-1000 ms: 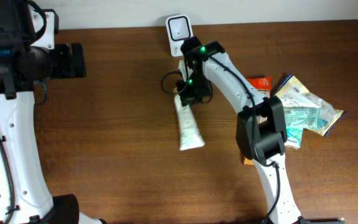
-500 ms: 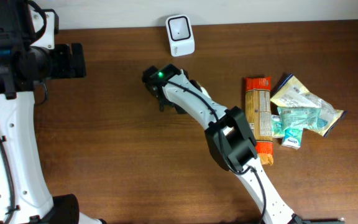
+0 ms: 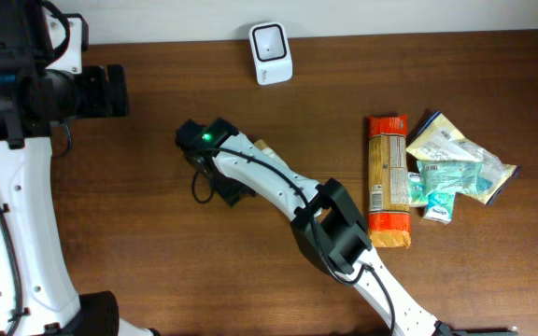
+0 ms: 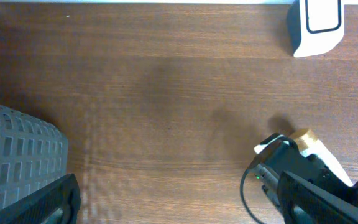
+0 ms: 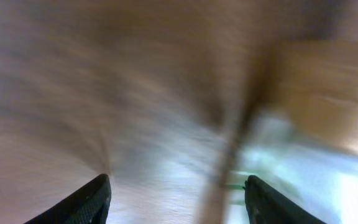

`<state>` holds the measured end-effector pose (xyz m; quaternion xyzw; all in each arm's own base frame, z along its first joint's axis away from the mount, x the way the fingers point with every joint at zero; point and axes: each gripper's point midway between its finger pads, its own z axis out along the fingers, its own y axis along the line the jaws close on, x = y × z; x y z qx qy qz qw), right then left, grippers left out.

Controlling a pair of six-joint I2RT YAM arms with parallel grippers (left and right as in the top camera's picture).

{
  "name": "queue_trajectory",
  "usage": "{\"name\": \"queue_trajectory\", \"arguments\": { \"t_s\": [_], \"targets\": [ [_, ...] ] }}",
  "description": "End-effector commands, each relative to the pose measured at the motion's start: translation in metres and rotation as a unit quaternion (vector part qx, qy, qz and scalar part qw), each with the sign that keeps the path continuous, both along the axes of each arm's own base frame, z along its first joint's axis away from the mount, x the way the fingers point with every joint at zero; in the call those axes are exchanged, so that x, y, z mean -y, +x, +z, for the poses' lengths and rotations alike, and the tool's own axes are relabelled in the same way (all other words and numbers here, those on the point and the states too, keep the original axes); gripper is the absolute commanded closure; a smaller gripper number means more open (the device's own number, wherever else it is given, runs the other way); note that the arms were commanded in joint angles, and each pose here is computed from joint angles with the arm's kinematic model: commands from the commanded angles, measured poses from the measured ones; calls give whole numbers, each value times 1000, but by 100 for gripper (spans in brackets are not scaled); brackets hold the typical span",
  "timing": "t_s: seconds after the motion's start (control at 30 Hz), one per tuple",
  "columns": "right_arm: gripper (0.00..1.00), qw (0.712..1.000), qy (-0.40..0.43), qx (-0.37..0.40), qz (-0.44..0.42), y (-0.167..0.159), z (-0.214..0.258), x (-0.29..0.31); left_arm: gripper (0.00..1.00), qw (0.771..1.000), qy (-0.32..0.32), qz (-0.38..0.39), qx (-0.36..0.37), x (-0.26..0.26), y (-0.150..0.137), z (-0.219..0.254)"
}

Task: Scan the item barcode

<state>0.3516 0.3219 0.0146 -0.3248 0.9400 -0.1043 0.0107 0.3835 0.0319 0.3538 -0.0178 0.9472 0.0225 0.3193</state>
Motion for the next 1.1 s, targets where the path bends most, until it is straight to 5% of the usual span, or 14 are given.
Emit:
{"name": "queue_trajectory", "arguments": {
  "t_s": [0.0,0.2,0.3,0.5,0.67,0.87,1.07],
  "targets": [
    [32,993,112,-41,15,0,42,-24,1,1000,5,-4,9,-1,-1,6],
    [31,985,164,-27,-43,38,110,22,1,1000,5,-4,9,-1,-1,6],
    [24,975,193,-58,-92,56,109,58,1,1000,5,-4,9,-1,-1,6],
    [25,920,350,-171,-35,58,98,89,1,1000,5,-4,9,-1,-1,6],
    [48,901,374,-216,-41,48,61,95,1,1000,5,-4,9,-1,-1,6],
    [53,899,365,-240,-43,33,12,91,1,1000,5,-4,9,-1,-1,6],
    [91,890,381,-247,-40,29,14,81,1,1000,5,-4,9,-1,-2,6]
  ]
}}
